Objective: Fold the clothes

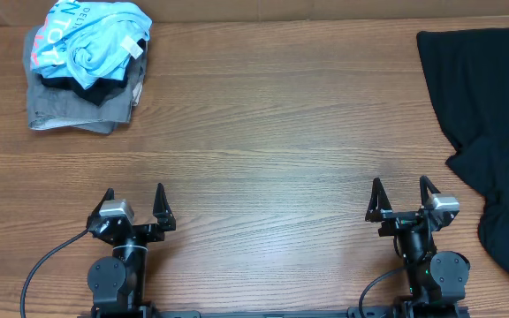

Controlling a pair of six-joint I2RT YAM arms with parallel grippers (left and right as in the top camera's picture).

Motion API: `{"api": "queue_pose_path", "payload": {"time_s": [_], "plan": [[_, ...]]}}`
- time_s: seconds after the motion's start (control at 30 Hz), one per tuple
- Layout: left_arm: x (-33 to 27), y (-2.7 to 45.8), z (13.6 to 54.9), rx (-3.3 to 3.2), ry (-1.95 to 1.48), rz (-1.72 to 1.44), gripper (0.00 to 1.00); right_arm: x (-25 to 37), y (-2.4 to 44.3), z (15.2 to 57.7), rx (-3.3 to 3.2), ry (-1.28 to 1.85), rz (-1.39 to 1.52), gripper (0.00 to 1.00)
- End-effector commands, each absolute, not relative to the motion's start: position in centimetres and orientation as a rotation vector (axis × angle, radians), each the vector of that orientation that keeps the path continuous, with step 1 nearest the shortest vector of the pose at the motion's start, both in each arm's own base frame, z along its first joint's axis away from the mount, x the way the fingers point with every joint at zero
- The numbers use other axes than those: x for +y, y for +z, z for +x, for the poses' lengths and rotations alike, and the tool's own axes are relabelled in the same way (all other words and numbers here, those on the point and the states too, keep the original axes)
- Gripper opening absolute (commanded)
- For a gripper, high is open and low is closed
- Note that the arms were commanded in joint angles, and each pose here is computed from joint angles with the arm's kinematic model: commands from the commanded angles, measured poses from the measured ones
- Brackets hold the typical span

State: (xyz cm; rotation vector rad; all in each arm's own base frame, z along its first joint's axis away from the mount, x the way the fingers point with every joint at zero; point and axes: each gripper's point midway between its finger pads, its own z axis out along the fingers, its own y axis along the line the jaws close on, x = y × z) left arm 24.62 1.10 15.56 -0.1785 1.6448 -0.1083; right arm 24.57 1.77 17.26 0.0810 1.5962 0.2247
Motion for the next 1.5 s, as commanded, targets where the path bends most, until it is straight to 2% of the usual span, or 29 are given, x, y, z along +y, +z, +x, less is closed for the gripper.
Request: {"api": "queue_pose_path", "payload": {"time_s": [0.0, 0.87, 1.23, 1.47], "plan": [[1.5, 15.6, 24.6, 1.639, -0.079, -0.176, 1.0, 1.8, 17.1, 24.6, 1.593, 0.228, 0.083, 1.0], [1.7, 15.5, 24.6, 1.641, -0.071, -0.184, 1.0, 1.0, 17.4, 24.6, 1.577, 0.19, 0.115, 1.0], [0.4, 16.6, 24.4, 1.641, -0.116, -0.114, 1.0, 1.4, 24.4, 23.3, 1.436, 0.199, 0.066, 1.0], [0.4, 21.6, 24.3, 1.649, -0.087, -0.083, 1.0, 1.3, 31.5, 21.8, 1.5, 0.054, -0.053, 1.0]]}}
